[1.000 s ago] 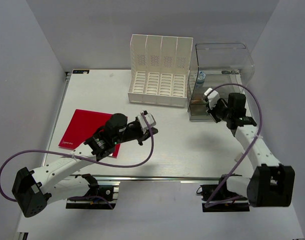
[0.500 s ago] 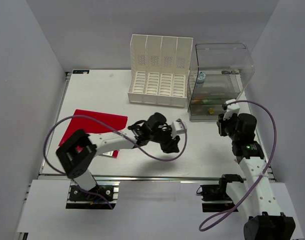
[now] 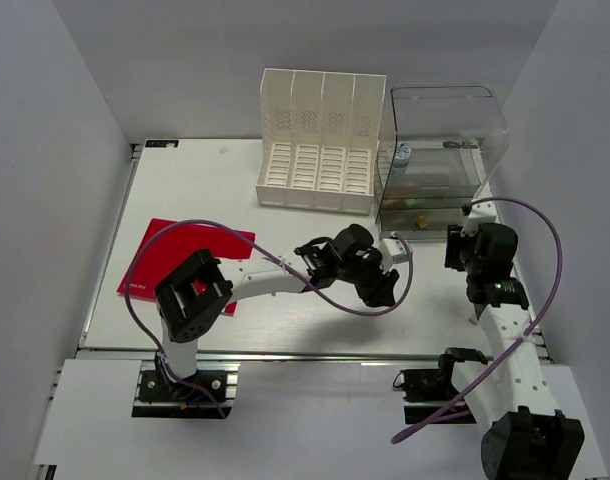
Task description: Organize the desk
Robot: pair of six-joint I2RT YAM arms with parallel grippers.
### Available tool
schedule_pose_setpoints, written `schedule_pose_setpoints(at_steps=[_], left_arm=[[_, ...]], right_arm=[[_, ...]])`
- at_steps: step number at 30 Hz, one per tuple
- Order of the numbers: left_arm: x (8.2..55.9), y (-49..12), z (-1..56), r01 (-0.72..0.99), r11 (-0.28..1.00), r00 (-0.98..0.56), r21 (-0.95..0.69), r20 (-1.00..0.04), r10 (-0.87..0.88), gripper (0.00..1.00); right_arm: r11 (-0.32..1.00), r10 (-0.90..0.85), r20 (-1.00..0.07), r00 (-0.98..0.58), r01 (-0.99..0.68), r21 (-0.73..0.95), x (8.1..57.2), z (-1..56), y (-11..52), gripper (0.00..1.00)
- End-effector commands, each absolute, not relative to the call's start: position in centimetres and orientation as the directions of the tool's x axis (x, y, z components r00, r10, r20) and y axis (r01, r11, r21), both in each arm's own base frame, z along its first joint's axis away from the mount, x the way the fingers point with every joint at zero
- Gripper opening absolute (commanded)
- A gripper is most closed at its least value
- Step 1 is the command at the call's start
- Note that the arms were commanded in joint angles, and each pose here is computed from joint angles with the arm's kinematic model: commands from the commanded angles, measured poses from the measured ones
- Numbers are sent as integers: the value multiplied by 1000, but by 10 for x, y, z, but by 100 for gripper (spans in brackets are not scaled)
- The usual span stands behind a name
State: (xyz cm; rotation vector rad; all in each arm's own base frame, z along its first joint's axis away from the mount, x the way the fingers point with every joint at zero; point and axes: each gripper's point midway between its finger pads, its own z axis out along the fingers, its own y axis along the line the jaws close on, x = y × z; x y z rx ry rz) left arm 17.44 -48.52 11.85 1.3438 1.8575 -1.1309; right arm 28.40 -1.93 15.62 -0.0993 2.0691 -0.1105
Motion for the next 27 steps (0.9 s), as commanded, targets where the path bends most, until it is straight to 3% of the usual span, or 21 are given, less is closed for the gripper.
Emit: schedule_pose_setpoints(at_steps=[1,5,8,12,13,17,27], left_arm=[[173,-471,157,957,136,-290,-256,-852,436,53],[172,-429,159,972,159,-229,-173,-851,473,61],[165,-397,159,979,176,-175,-100,-857,484,67],[164,-361,158,972,234,-118,-7,-877,466,73],[160,-349,146,971,238,-113,4,-871,479,76],[153,-347,182,977,207,-35,60,-905,425,81],[147,-343,188,983,160,10,87,-904,427,82]], right_arm=[[985,-169,-850,-500,-64,-159,283,165,-22,51],[944,-326,-759,-564,-238,-229,267,169,-16,50],[897,-434,-598,-673,-381,-223,238,141,-16,57],[876,-481,-426,-767,-399,-271,209,116,-39,83],[882,-467,-416,-780,-380,-277,206,115,-42,84],[927,-368,-391,-844,-298,-229,194,108,-44,78],[976,-210,-256,-943,-189,-105,176,75,-46,74]])
